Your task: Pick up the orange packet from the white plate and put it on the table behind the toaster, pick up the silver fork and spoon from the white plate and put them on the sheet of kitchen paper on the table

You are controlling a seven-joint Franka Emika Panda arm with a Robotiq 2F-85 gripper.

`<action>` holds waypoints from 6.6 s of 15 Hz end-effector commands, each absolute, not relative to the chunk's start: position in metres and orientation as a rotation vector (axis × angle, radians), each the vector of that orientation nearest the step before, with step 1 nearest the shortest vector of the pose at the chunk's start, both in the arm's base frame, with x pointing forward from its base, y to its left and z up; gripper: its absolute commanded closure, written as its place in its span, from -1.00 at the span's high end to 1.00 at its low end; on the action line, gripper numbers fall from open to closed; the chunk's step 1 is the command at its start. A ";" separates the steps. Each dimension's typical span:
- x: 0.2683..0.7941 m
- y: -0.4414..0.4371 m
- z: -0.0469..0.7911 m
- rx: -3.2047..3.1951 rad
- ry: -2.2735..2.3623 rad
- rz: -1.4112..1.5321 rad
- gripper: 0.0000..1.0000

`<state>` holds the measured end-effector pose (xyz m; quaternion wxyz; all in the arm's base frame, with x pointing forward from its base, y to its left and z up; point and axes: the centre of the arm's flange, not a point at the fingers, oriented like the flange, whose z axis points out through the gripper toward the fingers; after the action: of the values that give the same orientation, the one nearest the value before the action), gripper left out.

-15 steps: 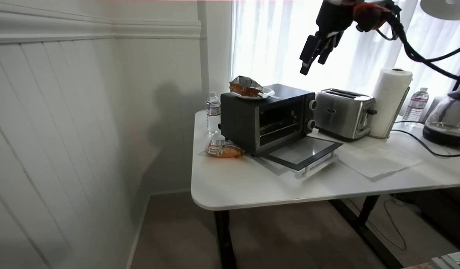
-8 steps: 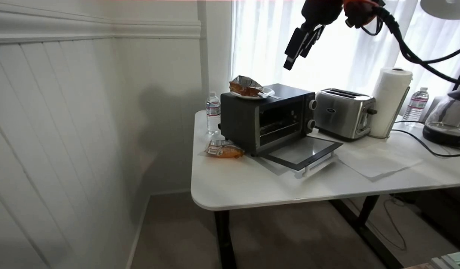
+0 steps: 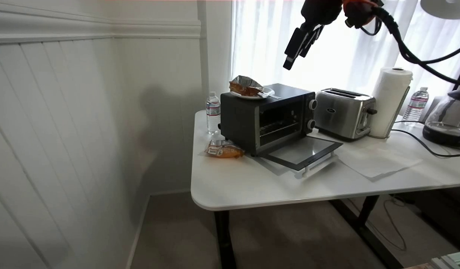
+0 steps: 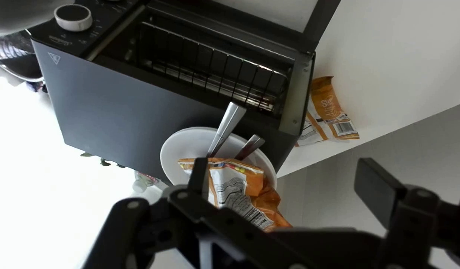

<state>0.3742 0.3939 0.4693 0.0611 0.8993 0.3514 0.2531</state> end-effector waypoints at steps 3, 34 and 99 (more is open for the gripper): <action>0.385 0.413 0.446 2.583 1.326 0.866 1.00; 0.448 0.430 0.351 1.845 1.733 1.116 0.12; 0.688 0.259 0.369 1.745 0.530 0.895 -0.99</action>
<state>0.6497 0.2612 0.3889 0.5049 0.7370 0.2313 0.3852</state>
